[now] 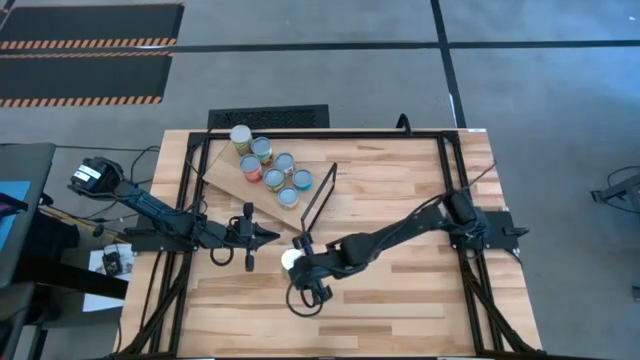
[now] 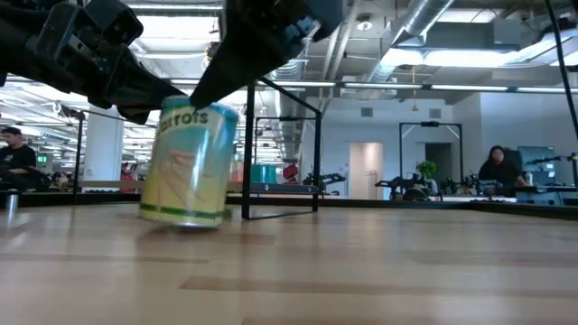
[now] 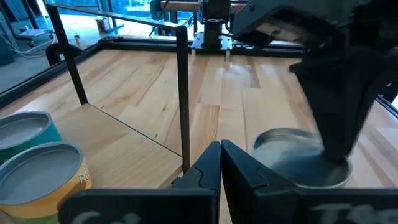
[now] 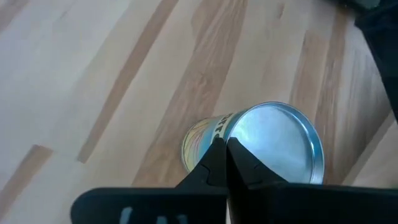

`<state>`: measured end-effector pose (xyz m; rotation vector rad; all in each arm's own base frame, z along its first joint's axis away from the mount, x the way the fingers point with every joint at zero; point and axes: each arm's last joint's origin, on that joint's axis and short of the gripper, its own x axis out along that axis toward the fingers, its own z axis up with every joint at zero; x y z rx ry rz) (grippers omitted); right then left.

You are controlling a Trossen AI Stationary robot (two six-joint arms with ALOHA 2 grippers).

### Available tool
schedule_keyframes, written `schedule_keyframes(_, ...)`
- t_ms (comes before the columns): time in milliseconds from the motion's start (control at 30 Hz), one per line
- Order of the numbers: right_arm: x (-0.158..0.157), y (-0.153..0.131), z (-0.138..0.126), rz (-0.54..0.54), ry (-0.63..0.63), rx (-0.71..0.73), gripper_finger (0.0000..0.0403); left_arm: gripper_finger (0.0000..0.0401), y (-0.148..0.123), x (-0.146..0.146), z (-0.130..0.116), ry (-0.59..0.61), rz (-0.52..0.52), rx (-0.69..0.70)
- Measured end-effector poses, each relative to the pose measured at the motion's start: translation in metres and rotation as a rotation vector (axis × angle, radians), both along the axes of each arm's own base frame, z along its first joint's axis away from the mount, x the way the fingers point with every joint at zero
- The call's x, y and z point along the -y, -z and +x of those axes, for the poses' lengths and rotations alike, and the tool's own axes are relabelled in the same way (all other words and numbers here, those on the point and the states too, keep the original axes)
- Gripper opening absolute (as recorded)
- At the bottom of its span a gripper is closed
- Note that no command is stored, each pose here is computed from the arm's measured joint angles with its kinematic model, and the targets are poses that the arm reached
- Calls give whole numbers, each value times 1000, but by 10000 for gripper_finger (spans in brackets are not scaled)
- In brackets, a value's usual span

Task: Pick and place cans onto a shelf
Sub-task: Put the canned carrots on the shelf

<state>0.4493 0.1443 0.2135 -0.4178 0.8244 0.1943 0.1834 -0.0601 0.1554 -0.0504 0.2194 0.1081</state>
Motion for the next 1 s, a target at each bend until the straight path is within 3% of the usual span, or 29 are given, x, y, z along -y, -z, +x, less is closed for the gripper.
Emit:
schedule_keyframes(167, 6, 1, 2, 3, 18, -5, 22, 0, 0, 0, 0, 0, 1, 0)
schedule_keyframes(367, 6, -3, 4, 29, 38, 29, 84, 0, 0, 0, 0, 0, 3, -3)
schedule_keyframes(533, -5, -39, -7, 45, 4, 110, 120, 0, 2, 0, -1, 3, 10, -23)
schedule_keyframes(633, -15, -68, -29, 14, -34, 143, 96, 0, 3, 0, -1, 16, 4, -31)
schedule_keyframes(700, -17, -73, -48, -5, -45, 110, 54, 0, 3, 0, -1, 19, 3, -30)
schedule_keyframes(767, -13, -67, -61, 15, -26, 99, 16, 0, 3, 1, -1, 20, 3, -30)
schedule_keyframes(1000, 14, -19, -106, 157, 69, 255, 7, 0, 1, 1, 0, 22, -2, -17)
